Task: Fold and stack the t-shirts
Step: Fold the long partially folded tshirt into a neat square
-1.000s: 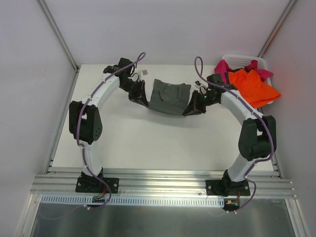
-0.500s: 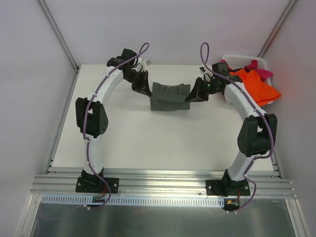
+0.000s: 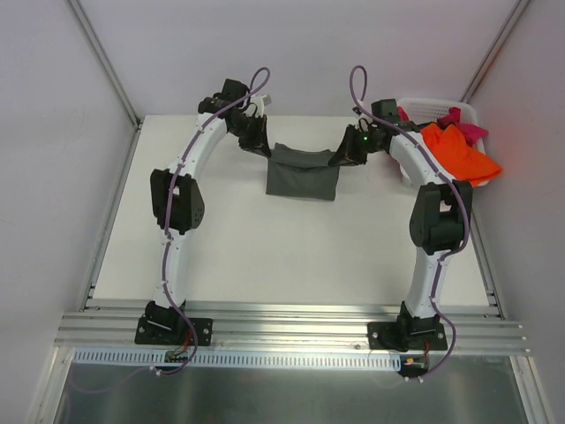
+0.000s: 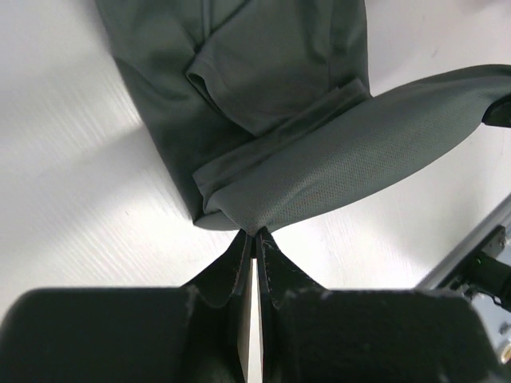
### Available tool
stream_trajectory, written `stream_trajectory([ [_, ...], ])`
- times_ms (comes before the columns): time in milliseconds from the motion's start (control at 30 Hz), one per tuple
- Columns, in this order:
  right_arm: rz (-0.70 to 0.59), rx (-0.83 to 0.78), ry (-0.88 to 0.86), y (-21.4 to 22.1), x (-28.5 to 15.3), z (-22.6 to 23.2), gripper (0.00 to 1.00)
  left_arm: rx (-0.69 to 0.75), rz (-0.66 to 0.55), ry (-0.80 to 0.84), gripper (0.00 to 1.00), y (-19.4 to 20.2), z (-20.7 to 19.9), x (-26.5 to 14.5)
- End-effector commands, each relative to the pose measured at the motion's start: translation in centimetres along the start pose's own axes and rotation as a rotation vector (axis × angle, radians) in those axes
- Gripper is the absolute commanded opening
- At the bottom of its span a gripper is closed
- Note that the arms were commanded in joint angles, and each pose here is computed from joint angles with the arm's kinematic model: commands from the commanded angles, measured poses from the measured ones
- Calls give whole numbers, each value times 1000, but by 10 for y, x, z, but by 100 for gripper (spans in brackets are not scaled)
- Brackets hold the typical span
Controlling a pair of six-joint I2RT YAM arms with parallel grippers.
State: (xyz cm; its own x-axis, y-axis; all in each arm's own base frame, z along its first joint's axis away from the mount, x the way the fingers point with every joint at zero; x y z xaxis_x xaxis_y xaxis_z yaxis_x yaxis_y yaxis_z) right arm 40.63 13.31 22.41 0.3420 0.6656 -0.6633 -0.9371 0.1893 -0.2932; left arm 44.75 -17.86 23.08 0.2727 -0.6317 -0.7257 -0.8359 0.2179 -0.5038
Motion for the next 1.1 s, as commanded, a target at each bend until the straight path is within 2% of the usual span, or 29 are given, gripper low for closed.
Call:
stream_trajectory([
  [0, -102, -84, -12, -29, -5, 8, 5, 70, -105, -48, 0, -23, 11, -6],
  [533, -132, -61, 45, -68, 39, -36, 1, 180, -332, -163, 0, -64, 61, 58],
  [833, -182, -62, 124, -93, 57, -69, 1, 309, -463, -229, 2, -83, 72, 77],
  [867, -192, -65, 138, -95, 57, -72, 1, 315, -471, -241, 13, -84, 73, 79],
  [900, -215, -77, 140, -101, 55, -69, 1, 319, -485, -247, 34, -86, 73, 79],
  [933, -231, -73, 175, -104, 56, -75, 18, 350, -509, -260, 93, -89, 75, 80],
  [967, -234, -61, 209, -106, 59, -82, 29, 356, -520, -270, 99, -91, 77, 81],
  [1000, -269, -76, 225, -114, 55, -77, 38, 358, -540, -296, 99, -95, 74, 77],
  [1033, -293, -101, 265, -118, 52, -77, 56, 369, -548, -313, 99, -97, 72, 74],
  [1067, -314, -114, 266, -121, 45, -71, 62, 379, -550, -326, 99, -98, 69, 70],
])
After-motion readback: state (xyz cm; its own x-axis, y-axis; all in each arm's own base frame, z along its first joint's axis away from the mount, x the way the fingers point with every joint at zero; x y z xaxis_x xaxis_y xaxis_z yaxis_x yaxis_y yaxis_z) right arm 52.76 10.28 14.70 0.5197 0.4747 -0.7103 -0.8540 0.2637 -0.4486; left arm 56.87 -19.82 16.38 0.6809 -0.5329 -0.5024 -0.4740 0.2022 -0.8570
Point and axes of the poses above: each gripper's point midway between its finger pads, its own x axis out along the fingers, its own z axis along the line the jaws close on, y = z × x, the point moved 10 cm from there along -x, back along the fingers, and after that the axes turned 6 degrees about x, right-handed, at the moved point
